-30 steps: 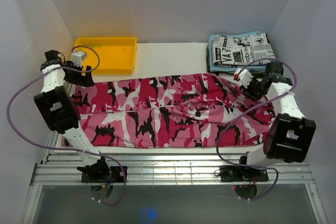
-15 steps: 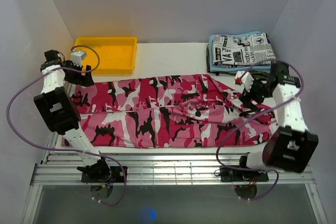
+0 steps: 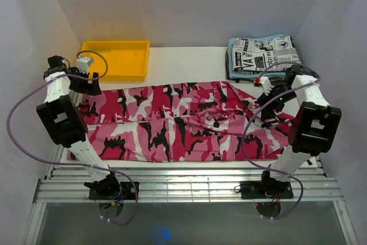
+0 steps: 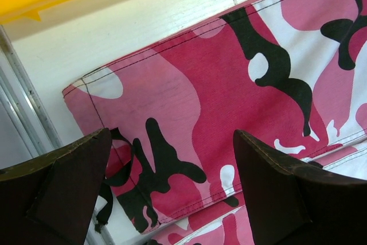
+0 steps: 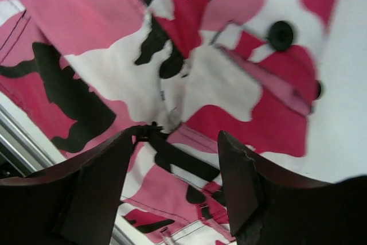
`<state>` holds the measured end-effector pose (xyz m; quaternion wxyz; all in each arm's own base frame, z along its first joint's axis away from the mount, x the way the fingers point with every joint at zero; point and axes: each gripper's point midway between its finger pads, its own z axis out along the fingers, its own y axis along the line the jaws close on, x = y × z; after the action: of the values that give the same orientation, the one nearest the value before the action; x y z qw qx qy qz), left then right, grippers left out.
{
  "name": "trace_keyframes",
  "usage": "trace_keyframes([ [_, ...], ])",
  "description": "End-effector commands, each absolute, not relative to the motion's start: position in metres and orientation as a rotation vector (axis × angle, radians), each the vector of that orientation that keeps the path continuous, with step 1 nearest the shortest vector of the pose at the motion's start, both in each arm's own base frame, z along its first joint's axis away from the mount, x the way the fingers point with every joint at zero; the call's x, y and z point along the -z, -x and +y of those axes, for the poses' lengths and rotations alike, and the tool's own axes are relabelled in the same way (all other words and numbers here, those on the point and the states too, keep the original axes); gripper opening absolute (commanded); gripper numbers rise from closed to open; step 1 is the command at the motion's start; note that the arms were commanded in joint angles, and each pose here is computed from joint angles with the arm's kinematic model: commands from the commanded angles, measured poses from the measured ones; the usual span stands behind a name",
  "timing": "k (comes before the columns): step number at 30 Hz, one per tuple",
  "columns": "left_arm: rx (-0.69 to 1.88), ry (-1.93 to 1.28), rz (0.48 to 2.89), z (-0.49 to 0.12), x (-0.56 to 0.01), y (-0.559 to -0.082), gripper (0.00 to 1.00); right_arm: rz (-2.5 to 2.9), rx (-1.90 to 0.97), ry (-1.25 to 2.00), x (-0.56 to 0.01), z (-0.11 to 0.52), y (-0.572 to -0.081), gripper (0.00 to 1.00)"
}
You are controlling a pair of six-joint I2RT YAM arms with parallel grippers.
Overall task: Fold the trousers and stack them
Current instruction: Fold the trousers
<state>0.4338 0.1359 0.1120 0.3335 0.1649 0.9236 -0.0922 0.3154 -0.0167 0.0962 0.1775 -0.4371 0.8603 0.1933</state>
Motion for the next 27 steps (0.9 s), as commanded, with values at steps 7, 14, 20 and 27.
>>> trace_keyframes([
  [7, 0.155, -0.396, 2.372, 0.157, -0.139, -0.451, 0.98, 2.537, -0.241, 1.332, -0.059, -0.021, -0.310, 0.64],
  [14, 0.094, -0.573, 2.354, 0.171, -0.141, -0.460, 0.98, 2.542, 0.006, 1.359, -0.044, -0.042, -0.320, 0.53],
  [20, 0.153, -0.994, 2.318, 0.176, -0.112, -0.461, 0.88, 2.534, 0.080, 1.362, -0.053, -0.051, -0.331, 0.15],
  [27, 0.110, -1.256, 2.152, 0.195, -0.094, -0.489, 0.70, 2.528, 0.197, 1.362, -0.070, -0.064, -0.343, 0.08],
])
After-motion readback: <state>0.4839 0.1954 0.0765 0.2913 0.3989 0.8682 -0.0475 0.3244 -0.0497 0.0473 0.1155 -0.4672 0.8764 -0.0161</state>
